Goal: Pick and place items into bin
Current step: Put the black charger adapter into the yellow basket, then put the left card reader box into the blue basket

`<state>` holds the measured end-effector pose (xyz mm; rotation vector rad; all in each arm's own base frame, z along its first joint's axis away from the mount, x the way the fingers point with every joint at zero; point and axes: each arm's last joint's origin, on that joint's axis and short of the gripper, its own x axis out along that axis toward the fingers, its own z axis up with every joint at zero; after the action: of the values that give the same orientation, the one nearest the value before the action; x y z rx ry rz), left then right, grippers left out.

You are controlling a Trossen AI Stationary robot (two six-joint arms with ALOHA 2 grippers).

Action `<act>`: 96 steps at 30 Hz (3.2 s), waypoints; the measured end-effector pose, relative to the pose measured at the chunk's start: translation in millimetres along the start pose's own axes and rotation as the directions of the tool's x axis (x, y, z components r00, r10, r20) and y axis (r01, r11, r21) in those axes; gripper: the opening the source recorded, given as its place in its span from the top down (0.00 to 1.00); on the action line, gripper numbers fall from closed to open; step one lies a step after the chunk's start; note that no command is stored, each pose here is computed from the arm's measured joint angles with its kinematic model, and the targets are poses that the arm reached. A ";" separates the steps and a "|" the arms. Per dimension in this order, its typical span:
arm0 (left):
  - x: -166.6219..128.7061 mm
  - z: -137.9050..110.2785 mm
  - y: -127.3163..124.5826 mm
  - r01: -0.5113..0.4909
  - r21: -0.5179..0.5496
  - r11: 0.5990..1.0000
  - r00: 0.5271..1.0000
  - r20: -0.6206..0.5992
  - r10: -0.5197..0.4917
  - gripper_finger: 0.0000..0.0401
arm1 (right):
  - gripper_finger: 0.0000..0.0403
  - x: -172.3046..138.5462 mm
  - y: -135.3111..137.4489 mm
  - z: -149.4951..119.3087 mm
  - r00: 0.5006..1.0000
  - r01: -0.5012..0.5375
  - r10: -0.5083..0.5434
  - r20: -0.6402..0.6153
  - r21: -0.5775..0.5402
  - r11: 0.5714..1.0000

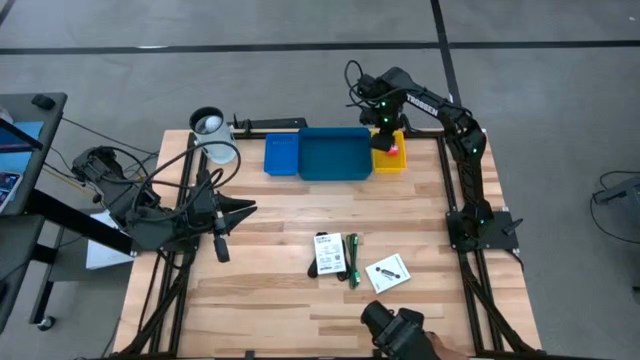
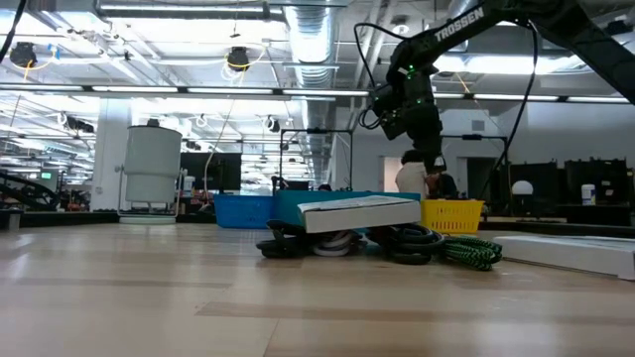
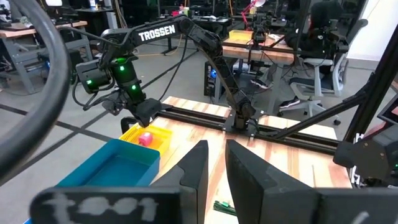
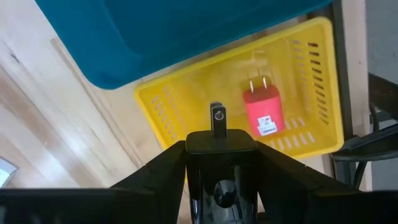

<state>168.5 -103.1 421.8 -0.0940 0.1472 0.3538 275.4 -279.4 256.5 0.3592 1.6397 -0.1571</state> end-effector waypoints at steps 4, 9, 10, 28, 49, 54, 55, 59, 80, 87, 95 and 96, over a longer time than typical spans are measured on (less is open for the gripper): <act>0.0 0.0 0.0 0.000 -0.005 1.000 1.000 0.000 0.000 0.89 | 0.54 0.0 0.0 0.0 1.000 0.000 0.000 0.000 0.012 1.000; 0.0 0.0 0.0 0.000 -0.006 1.000 1.000 0.000 0.000 0.89 | 0.50 0.1 1.4 0.7 1.000 0.000 0.000 -0.001 0.019 1.000; 0.0 0.0 0.0 0.000 -0.006 1.000 1.000 0.000 0.000 0.89 | 0.49 0.1 2.2 0.9 1.000 0.000 0.000 -0.003 0.016 1.000; -0.8 2.8 0.4 0.005 -0.018 1.000 1.000 0.016 -0.005 0.89 | 0.51 -92.4 52.1 -60.8 0.959 0.091 -0.104 0.265 0.060 0.994; -1.7 0.9 -0.1 0.013 -0.075 0.997 1.000 0.003 -0.013 0.89 | 0.62 -109.7 250.1 -186.2 0.590 0.112 -0.082 0.803 0.019 0.994; -1.2 -5.1 -0.8 0.052 -0.092 0.994 0.997 -0.051 -0.056 0.89 | 0.64 -41.9 266.5 -197.5 0.601 0.061 -0.166 0.782 0.163 0.985; -0.7 -6.3 -1.6 0.059 -0.087 0.994 0.996 -0.061 -0.064 0.89 | 0.64 -29.3 270.1 -198.0 0.599 0.034 -0.165 0.784 0.181 0.983; 2.0 -12.2 -4.7 0.067 -0.039 0.997 0.992 -0.101 -0.071 0.89 | 0.64 9.1 285.4 -197.6 0.560 -0.092 -0.141 0.816 0.231 0.969; 31.7 -43.0 20.9 -0.222 -0.402 0.888 0.961 -0.243 0.131 0.89 | 0.49 54.2 293.6 -134.0 0.603 -0.425 0.049 0.796 0.269 0.864; 16.4 -73.0 14.9 -0.265 -0.538 0.800 0.964 -0.163 0.210 0.89 | 0.52 57.9 296.5 -117.9 0.594 -0.481 0.165 0.787 0.183 0.857; -6.2 -106.4 8.1 -0.204 -0.630 0.749 0.975 -0.060 0.214 0.89 | 0.51 74.9 313.4 -111.8 0.629 -0.502 0.211 0.748 0.184 0.845; -7.6 -110.1 7.6 -0.198 -0.636 0.746 0.976 -0.060 0.208 0.89 | 0.50 78.2 316.2 -110.9 0.636 -0.506 0.218 0.741 0.186 0.842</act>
<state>144.7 -111.5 314.1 -0.7644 0.0133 0.6165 268.0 63.3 225.8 0.8261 0.7317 -0.2626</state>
